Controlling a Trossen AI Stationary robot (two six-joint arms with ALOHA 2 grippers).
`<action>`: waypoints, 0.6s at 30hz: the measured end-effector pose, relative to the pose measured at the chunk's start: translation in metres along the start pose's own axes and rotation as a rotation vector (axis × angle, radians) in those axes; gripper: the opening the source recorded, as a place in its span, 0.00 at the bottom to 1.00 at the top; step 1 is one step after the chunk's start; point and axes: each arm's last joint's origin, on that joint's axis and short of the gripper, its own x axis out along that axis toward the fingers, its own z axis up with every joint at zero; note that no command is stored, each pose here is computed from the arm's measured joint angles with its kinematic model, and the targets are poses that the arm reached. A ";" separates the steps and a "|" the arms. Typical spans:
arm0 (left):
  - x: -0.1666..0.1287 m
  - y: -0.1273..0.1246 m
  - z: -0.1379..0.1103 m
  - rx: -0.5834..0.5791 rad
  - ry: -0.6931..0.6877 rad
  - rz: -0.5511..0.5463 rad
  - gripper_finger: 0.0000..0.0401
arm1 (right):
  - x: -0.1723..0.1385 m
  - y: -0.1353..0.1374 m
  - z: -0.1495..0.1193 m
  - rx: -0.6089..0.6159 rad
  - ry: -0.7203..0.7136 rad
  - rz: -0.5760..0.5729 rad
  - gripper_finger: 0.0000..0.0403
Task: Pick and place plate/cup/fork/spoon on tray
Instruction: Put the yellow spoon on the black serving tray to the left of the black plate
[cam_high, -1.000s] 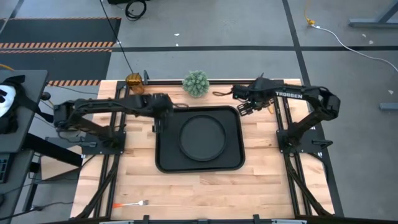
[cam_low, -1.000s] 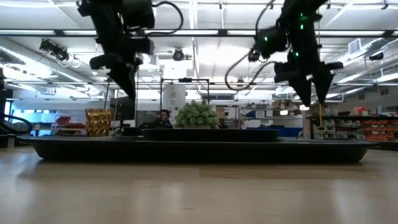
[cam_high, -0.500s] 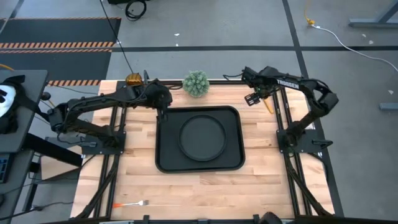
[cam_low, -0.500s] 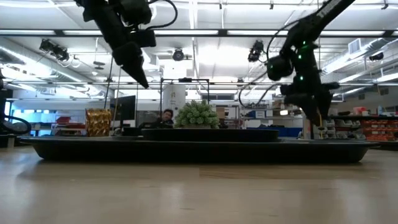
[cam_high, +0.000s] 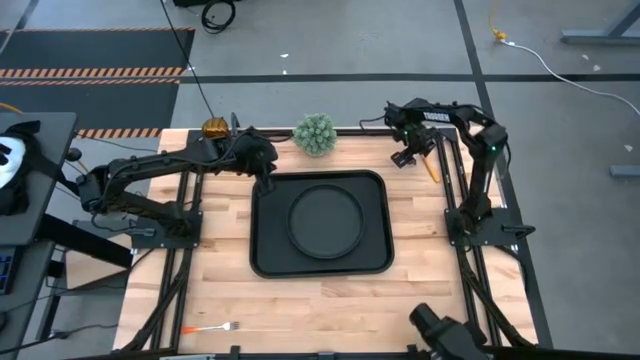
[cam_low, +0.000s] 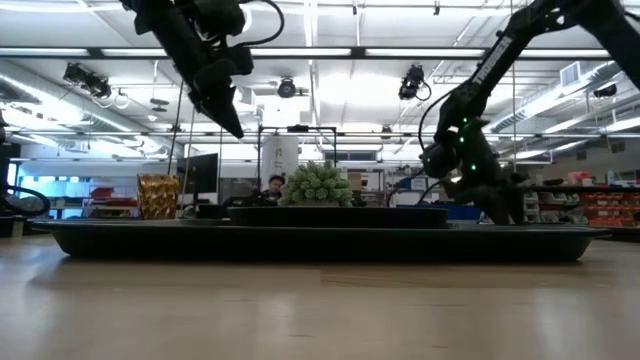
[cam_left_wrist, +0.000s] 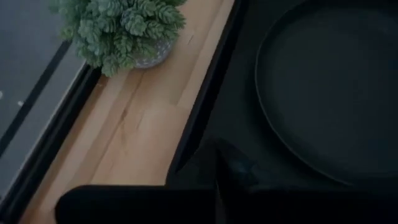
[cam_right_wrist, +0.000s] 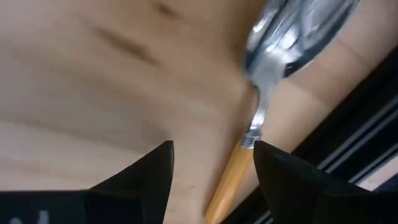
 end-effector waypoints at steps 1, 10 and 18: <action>0.000 0.000 0.000 -0.015 0.004 0.000 0.01 | 0.000 -0.002 0.003 0.011 0.010 0.007 0.56; 0.000 0.000 -0.001 -0.066 0.008 0.000 0.01 | -0.003 -0.019 0.019 0.052 0.030 0.001 0.49; 0.000 0.000 -0.001 -0.065 0.008 0.000 0.01 | 0.011 -0.022 0.035 -0.021 0.107 0.026 0.41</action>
